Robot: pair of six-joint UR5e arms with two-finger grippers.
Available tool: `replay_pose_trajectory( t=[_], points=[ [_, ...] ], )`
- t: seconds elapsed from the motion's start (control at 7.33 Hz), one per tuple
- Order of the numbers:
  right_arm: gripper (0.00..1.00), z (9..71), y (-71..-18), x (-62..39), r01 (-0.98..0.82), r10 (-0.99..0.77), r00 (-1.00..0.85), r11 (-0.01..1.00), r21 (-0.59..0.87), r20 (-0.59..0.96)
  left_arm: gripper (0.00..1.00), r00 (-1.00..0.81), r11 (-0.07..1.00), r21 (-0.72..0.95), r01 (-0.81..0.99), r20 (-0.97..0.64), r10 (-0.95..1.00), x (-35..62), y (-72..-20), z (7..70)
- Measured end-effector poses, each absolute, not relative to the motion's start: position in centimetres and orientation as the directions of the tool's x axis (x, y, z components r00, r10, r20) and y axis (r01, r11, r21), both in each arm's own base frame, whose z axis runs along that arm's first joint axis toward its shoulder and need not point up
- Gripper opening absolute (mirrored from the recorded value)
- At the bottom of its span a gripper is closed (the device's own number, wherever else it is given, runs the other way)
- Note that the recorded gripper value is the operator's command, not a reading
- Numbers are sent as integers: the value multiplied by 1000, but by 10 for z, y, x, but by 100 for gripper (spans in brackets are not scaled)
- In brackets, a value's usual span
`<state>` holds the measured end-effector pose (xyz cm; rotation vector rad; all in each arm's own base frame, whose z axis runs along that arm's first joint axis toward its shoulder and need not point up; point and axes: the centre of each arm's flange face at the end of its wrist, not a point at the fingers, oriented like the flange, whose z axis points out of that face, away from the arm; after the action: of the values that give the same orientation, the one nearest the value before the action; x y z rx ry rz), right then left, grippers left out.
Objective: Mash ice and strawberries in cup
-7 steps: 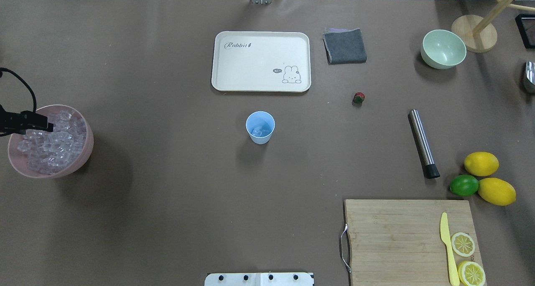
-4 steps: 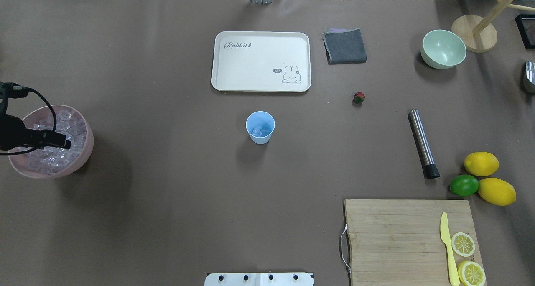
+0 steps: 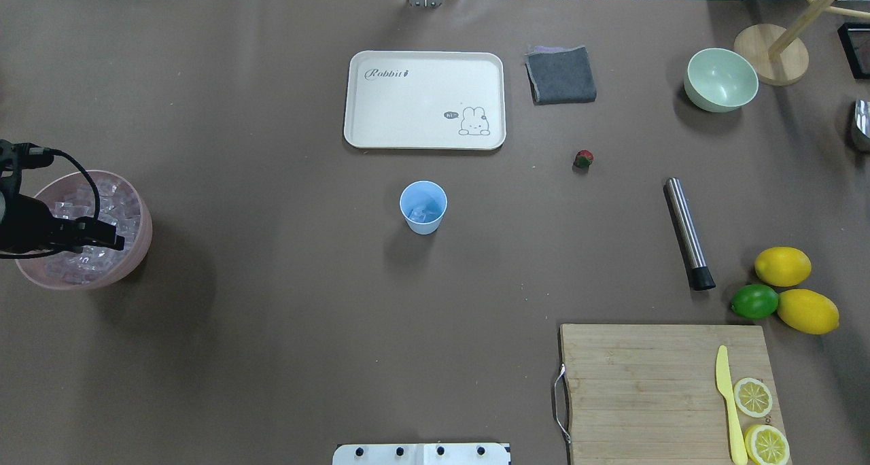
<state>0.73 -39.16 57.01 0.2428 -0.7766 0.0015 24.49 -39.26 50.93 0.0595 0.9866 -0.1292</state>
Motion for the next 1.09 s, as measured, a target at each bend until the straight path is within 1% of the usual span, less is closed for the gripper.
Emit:
replay_pose_trajectory(
  t=[0.68,1.09],
  points=[
    [100,568,-393,8,-94,-90,724,969,228,684,74,484,964,-135,229,-844,-233,241,-385,513],
    [100,567,-394,9,-97,-90,730,968,233,678,74,456,943,-194,269,-837,-302,243,-387,511]
  ],
)
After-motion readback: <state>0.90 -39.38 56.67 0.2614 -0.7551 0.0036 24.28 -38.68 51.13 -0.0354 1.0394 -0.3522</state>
